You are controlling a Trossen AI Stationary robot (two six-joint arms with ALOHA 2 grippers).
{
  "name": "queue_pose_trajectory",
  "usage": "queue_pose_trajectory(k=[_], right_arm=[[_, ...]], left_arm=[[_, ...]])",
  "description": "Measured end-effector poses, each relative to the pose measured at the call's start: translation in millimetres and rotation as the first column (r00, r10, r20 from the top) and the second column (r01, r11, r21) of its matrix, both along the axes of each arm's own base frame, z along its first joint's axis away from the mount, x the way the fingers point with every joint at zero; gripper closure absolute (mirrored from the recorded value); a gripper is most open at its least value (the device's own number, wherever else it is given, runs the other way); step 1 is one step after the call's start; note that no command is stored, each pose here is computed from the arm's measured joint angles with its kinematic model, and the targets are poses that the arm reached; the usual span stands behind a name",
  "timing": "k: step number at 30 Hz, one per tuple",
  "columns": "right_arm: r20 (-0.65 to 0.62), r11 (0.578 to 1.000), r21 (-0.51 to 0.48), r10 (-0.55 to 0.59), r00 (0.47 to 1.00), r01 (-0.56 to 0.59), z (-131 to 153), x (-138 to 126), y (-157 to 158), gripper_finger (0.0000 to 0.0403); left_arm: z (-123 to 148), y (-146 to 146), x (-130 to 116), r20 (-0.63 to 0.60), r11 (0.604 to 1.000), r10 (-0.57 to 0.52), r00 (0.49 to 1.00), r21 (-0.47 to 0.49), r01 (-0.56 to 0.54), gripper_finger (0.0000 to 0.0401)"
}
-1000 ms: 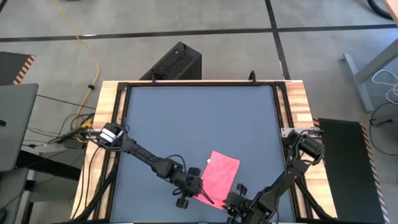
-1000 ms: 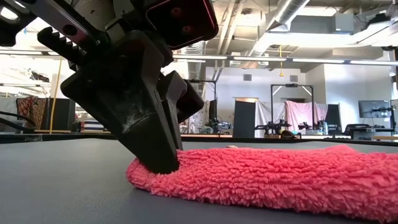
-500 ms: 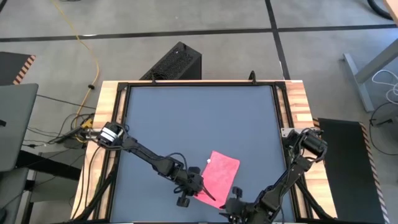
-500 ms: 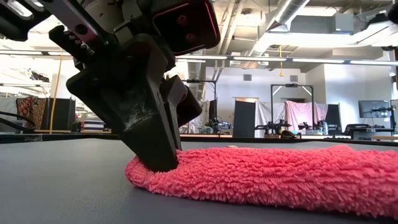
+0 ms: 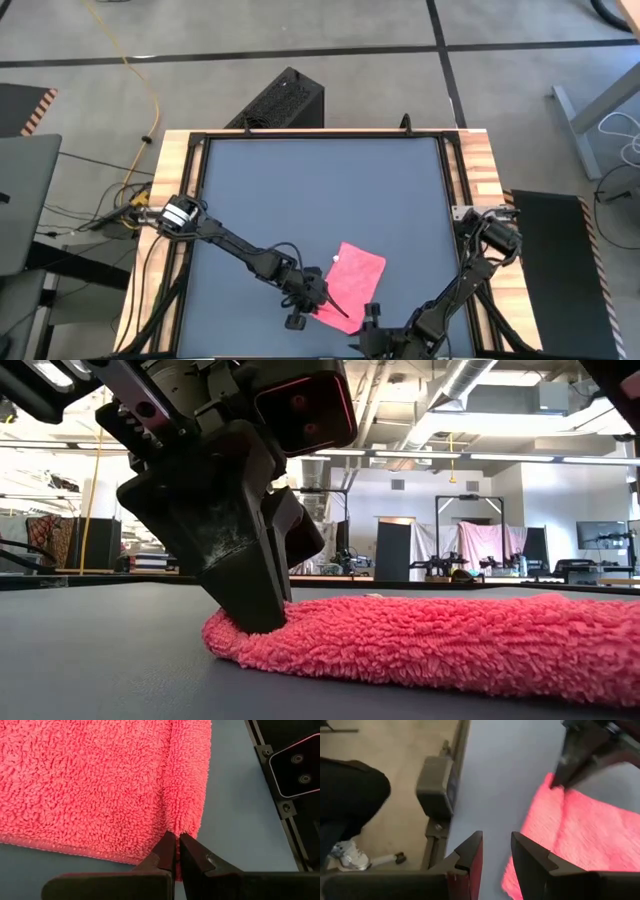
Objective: Roll towel
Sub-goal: Roll the microfiber towel
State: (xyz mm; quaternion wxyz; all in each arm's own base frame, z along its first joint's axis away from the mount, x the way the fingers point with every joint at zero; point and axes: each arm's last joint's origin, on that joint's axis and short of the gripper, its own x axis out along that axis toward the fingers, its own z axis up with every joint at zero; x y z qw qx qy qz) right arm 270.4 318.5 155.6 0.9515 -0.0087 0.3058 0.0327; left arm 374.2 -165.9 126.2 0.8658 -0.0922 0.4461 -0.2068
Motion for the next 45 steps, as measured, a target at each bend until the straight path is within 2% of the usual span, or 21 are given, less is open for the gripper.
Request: queue_pose_trajectory(k=[10, 15, 18, 25, 29, 32, 40, 45], right_arm=[[0.03, 0.997, -0.027, 0.068, 0.997, -0.067, -1.1, 2.3, 5.5, 0.0274], [-0.007, 0.985, -0.11, 0.132, 0.991, -0.132, -20.0, 5.7, 9.3, 0.0274], [-0.008, 0.978, -0.137, 0.157, 0.988, -0.157, -18.9, 8.7, 13.1, 0.0271], [-0.008, 0.96, -0.194, 0.205, 0.979, -0.203, -4.3, 11.1, 21.4, 0.0218], [-0.059, 0.952, -0.229, 0.193, 0.979, -0.202, -6.7, 10.1, 17.4, 0.0178], [-0.069, 0.957, -0.238, 0.153, 0.986, -0.166, -8.6, 9.5, 15.0, 0.0168], [-0.093, 0.964, -0.243, 0.083, 0.992, -0.104, -13.1, 9.0, 9.4, 0.0192], [-0.118, 0.969, -0.244, 0.014, 0.993, -0.043, -29.7, 12.0, 3.0, 0.0211]], left_arm=[[0.2, 0.3, 0.4, 0.007, 1.0, -0.008, 1.0, 0.003, 0.008, 0.0401], [0.3, 0.2, 0.4, 0.01, 1.0, -0.014, 1.0, 0.004, 0.014, 0.0401], [0.1, 0.4, 0.3, 0.009, 1.0, -0.016, 1.0, 0.005, 0.016, 0.0401], [0.2, 0.8, 0.5, 0.009, 1.0, -0.02, 1.0, 0.004, 0.02, 0.0401], [0.2, 1.0, 0.6, 0.008, 1.0, -0.019, 1.0, 0.003, 0.019, 0.0401], [0.2, 0.9, 0.5, 0.007, 1.0, -0.021, 1.0, 0.0, 0.021, 0.0401], [0.2, 0.9, 0.4, 0.005, 1.0, -0.026, 1.0, -0.004, 0.026, 0.0401], [0.2, 0.7, 0.2, 0.002, 0.999, -0.032, 0.999, -0.01, 0.032, 0.0401]])
